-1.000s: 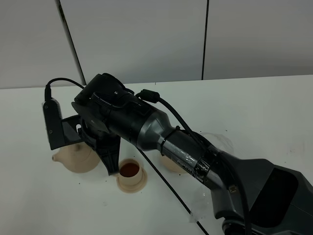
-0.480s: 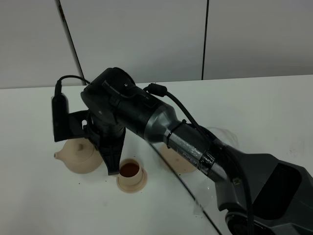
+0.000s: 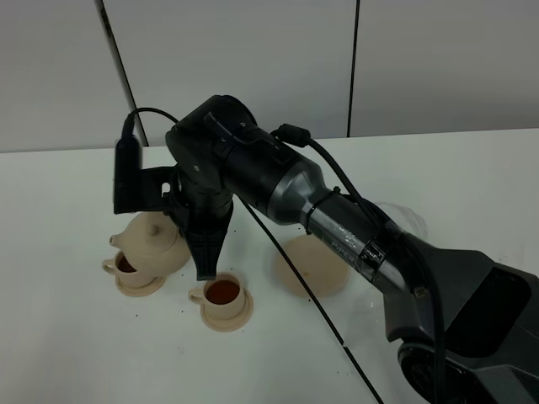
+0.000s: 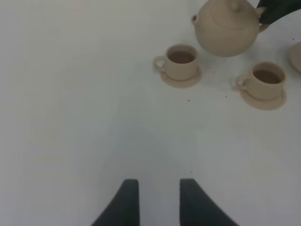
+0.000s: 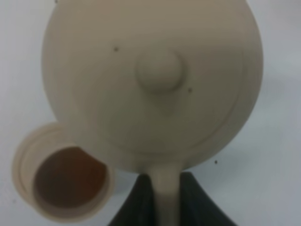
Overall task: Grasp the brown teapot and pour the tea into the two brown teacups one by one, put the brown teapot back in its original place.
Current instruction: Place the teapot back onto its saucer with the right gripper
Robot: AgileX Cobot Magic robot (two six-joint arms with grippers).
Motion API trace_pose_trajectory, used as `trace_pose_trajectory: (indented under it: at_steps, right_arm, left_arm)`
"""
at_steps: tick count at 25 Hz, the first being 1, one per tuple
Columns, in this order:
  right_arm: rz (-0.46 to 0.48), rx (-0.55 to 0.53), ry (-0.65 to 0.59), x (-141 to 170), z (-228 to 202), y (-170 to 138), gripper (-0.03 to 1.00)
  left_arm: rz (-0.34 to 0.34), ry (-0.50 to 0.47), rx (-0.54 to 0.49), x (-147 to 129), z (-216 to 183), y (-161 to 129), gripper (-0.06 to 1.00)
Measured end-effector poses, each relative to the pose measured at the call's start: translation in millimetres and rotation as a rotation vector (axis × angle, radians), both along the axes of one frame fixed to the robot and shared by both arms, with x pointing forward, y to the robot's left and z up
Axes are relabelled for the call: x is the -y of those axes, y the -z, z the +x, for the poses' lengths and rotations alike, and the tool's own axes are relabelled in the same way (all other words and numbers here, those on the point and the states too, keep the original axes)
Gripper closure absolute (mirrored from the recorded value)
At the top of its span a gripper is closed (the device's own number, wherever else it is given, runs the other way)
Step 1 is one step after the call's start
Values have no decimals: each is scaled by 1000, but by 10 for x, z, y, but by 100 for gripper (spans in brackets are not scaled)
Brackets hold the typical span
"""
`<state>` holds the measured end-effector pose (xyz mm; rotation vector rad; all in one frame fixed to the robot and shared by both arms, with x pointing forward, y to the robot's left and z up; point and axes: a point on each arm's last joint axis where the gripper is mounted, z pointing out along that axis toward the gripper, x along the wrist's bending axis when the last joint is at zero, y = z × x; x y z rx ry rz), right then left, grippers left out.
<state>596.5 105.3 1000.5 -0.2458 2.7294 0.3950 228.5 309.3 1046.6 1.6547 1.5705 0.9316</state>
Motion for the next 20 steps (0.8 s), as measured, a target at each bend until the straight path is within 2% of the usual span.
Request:
trace_pose_trajectory:
  at_steps: [14,20]
  right_arm:
    - [31,-28,137,281,295,0,88]
    - [76,-73,215,436,440,1,88]
  left_arm:
    - [1,1,0,0,0,0,66]
    - [1,1,0,0,0,0,66]
